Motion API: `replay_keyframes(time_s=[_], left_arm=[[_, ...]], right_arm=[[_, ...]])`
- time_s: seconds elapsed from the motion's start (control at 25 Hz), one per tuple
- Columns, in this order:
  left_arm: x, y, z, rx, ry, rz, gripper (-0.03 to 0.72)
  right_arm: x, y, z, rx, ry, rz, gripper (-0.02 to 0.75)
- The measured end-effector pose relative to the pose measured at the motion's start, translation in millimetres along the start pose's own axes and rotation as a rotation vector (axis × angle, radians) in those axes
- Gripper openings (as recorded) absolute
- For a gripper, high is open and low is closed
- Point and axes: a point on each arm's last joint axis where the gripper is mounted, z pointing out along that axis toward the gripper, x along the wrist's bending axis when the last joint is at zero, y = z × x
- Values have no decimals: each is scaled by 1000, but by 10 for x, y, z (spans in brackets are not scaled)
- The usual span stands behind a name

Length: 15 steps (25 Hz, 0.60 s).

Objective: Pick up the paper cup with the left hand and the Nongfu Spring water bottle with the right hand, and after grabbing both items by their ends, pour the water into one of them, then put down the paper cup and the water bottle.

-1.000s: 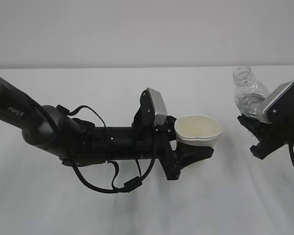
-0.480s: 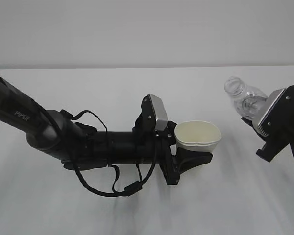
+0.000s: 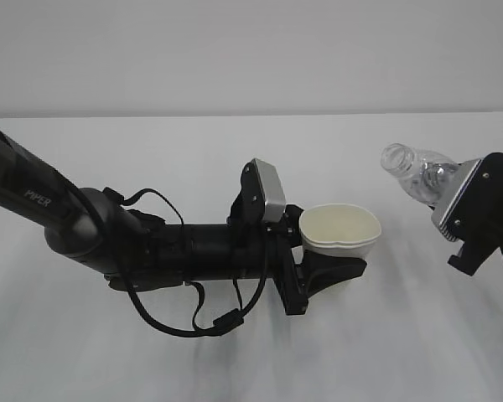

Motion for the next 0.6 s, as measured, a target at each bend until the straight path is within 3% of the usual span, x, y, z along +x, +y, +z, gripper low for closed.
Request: replay_keyframes(time_s=[0.6], left_arm=[[-3, 0, 0, 0, -4, 1, 432]], right_arm=[[-40, 19, -1, -17, -46, -185, 377]])
